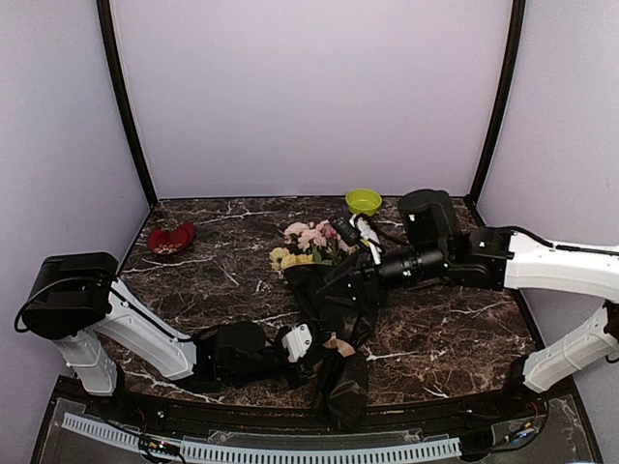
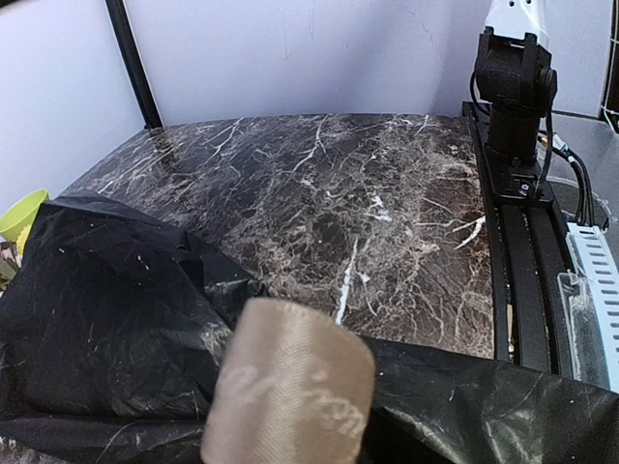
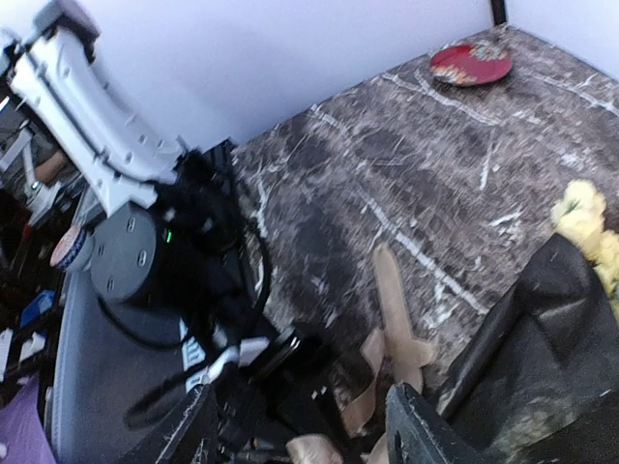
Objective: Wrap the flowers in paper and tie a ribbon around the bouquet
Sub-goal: Cross the half-tied ribbon over the folded bouquet.
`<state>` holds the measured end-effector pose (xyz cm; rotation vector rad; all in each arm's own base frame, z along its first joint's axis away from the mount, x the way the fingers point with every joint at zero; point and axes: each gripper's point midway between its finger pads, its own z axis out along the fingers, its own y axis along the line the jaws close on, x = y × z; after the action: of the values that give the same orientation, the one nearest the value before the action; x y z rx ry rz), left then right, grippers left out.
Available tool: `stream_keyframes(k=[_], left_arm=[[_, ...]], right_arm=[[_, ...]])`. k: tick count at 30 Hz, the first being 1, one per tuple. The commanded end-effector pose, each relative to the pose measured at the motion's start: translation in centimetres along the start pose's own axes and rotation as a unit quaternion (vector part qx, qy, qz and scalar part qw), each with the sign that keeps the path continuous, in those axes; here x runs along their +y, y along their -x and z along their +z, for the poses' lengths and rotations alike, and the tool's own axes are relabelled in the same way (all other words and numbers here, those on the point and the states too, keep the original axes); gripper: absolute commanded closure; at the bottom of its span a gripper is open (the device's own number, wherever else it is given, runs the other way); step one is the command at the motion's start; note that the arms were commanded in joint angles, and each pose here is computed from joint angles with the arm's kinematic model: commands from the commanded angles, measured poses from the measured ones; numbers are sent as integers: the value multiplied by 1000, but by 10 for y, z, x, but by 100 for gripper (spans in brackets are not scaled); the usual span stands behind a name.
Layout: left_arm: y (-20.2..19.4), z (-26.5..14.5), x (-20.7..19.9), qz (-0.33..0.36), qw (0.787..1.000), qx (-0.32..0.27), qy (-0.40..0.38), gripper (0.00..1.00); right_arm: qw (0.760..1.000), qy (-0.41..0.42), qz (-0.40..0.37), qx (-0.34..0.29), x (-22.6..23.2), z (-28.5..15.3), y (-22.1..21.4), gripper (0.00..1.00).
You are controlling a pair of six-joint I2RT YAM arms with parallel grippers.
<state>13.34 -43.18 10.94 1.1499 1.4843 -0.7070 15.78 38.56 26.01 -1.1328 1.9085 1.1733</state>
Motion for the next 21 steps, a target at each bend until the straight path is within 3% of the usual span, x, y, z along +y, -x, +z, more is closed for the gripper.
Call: stream_keyframes(k=[1, 7, 21], left_arm=[[23, -8, 0, -23, 999, -35, -11, 100], [23, -9, 2, -27, 999, -34, -11, 100], [21, -8, 2, -30, 999, -30, -15, 100]], right_arm=[[994, 103, -24, 6, 31, -4, -44, 41], [991, 119, -42, -35, 32, -11, -63, 37], [993, 115, -10, 2, 11, 23, -93, 39]])
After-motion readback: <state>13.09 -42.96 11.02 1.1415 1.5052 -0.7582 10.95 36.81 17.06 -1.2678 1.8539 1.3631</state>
